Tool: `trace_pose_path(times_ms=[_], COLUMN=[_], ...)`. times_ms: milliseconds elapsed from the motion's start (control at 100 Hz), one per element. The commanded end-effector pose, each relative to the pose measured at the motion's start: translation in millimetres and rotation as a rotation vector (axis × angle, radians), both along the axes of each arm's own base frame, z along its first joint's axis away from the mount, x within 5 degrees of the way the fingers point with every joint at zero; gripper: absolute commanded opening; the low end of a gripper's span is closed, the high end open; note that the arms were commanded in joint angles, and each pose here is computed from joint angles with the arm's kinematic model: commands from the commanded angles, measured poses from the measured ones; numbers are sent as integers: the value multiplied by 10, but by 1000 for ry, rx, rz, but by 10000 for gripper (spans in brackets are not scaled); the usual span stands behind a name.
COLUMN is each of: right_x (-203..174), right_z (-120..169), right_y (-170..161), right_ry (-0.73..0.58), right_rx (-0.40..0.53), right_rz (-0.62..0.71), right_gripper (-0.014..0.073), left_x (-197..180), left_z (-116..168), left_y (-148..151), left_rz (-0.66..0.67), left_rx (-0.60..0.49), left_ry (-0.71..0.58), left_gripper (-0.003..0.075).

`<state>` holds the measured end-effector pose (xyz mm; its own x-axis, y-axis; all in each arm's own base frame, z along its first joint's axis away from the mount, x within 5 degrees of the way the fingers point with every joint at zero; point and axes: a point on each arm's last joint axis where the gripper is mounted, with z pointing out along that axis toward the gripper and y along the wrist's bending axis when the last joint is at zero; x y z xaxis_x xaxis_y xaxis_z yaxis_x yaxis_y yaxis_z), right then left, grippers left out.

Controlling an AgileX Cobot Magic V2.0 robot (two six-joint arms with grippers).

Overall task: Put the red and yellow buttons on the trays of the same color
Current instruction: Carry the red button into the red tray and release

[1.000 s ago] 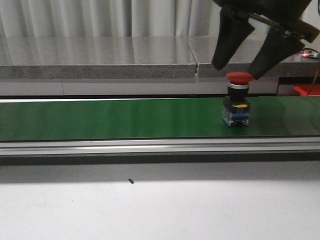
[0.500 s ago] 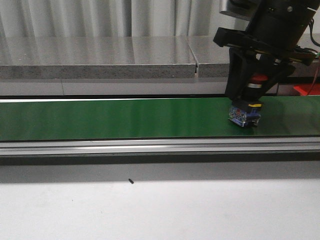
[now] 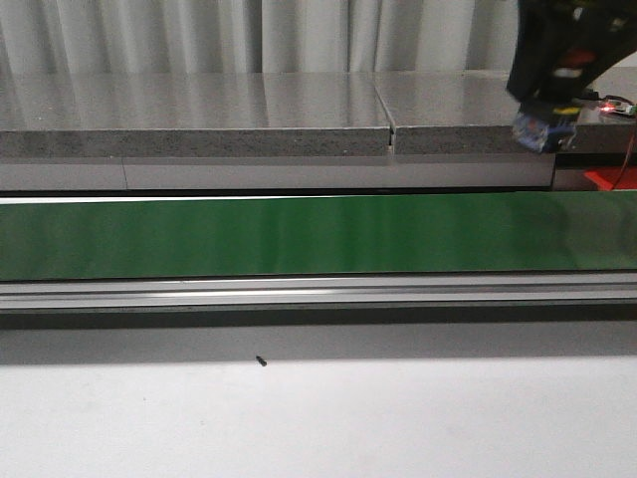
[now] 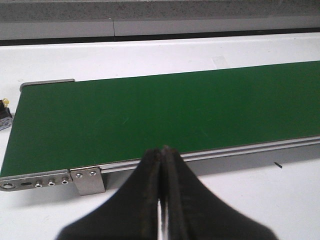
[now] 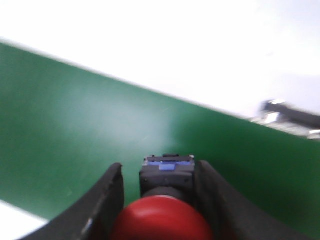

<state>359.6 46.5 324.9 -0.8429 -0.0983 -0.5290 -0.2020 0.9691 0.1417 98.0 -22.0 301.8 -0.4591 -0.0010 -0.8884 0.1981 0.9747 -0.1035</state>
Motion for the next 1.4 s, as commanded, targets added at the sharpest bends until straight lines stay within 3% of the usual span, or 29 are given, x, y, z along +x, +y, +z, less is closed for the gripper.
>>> trace_pose_path(times_ms=[0, 440, 620, 1000, 1390], right_x=[-31, 99, 74, 220, 686], right_z=[399, 354, 322, 11, -387], right_y=[-230, -1534, -1879, -2192, -2388], right_ry=[-156, -305, -349, -337, -183], right_rx=[-4, -53, -73, -85, -53], right_rz=[-60, -439, -537, -606, -572], right_gripper=[162, 162, 162, 162, 162], left_x=[22, 22, 22, 22, 22], left_z=[129, 129, 129, 129, 129], left_y=[-6, -6, -6, -6, -6], left_rz=[7, 7, 7, 7, 7], left_rx=[-27, -27, -27, -27, -27], left_ry=[-79, -79, -79, -79, -79], left_gripper=[-20, -20, -20, -20, -20])
